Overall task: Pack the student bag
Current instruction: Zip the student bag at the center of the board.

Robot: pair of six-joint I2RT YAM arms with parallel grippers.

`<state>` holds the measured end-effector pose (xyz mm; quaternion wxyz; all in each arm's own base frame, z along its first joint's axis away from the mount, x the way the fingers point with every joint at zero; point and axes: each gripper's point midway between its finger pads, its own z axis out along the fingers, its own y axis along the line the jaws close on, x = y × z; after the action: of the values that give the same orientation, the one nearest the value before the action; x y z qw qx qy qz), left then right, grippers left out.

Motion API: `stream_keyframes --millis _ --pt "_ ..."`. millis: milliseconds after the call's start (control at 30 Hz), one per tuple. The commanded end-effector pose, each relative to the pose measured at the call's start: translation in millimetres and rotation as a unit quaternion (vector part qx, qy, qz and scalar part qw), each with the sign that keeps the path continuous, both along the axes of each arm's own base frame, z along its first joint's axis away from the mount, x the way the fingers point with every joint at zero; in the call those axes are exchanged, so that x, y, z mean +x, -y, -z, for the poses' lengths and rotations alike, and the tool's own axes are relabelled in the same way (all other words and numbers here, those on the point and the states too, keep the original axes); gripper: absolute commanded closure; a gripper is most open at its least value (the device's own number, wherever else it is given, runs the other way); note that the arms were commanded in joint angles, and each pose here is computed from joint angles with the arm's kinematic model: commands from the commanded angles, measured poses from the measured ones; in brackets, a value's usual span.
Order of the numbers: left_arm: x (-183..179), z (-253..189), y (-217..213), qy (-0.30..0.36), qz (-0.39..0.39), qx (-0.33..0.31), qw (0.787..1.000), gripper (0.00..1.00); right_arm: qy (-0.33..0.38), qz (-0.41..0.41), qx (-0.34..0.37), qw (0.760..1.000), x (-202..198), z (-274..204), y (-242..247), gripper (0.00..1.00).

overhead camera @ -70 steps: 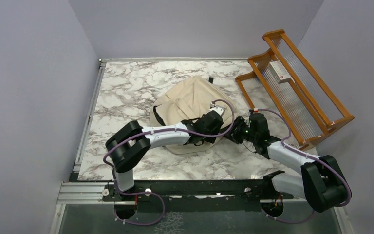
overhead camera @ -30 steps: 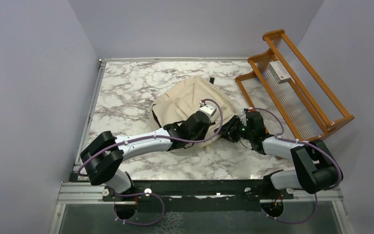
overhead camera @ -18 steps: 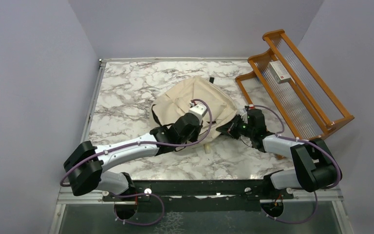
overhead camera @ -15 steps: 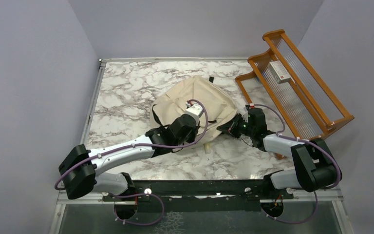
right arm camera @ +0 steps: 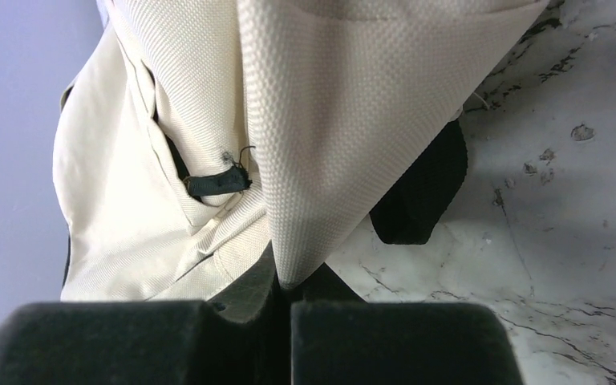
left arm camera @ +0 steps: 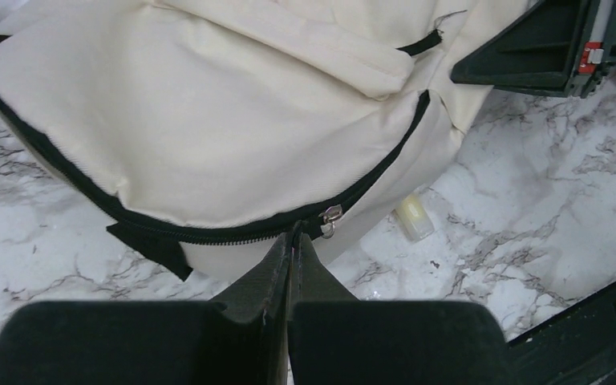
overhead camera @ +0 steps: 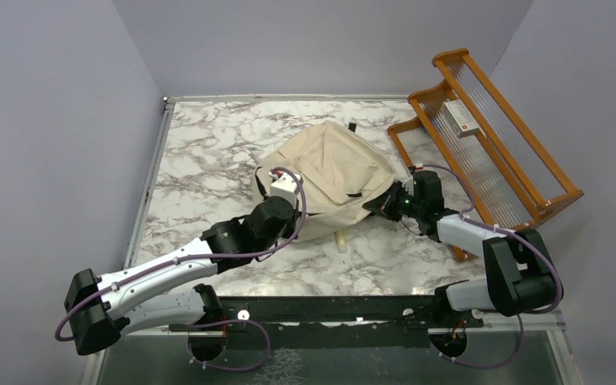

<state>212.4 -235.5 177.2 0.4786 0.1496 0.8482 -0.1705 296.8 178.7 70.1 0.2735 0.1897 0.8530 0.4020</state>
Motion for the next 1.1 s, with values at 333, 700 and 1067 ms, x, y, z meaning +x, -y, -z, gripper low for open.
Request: stream_keyframes --millis 333,700,1067 --pt "36.5 -19.9 -41.2 0.048 -0.073 0.026 0.996 1.0 0.054 -0.013 -0.08 0.995 8.8 -21.8 25.8 0.74" --pt "23.1 -44.5 -16.8 0.017 -0.069 -0.125 0.99 0.61 0.07 -0.011 -0.148 0.986 -30.7 -55.2 51.9 0.42" --pt "-0.3 -48.7 14.1 -0.012 -0.017 -0.195 0.981 0.25 0.12 -0.052 -0.1 0.986 -28.8 -84.4 31.5 0.42"
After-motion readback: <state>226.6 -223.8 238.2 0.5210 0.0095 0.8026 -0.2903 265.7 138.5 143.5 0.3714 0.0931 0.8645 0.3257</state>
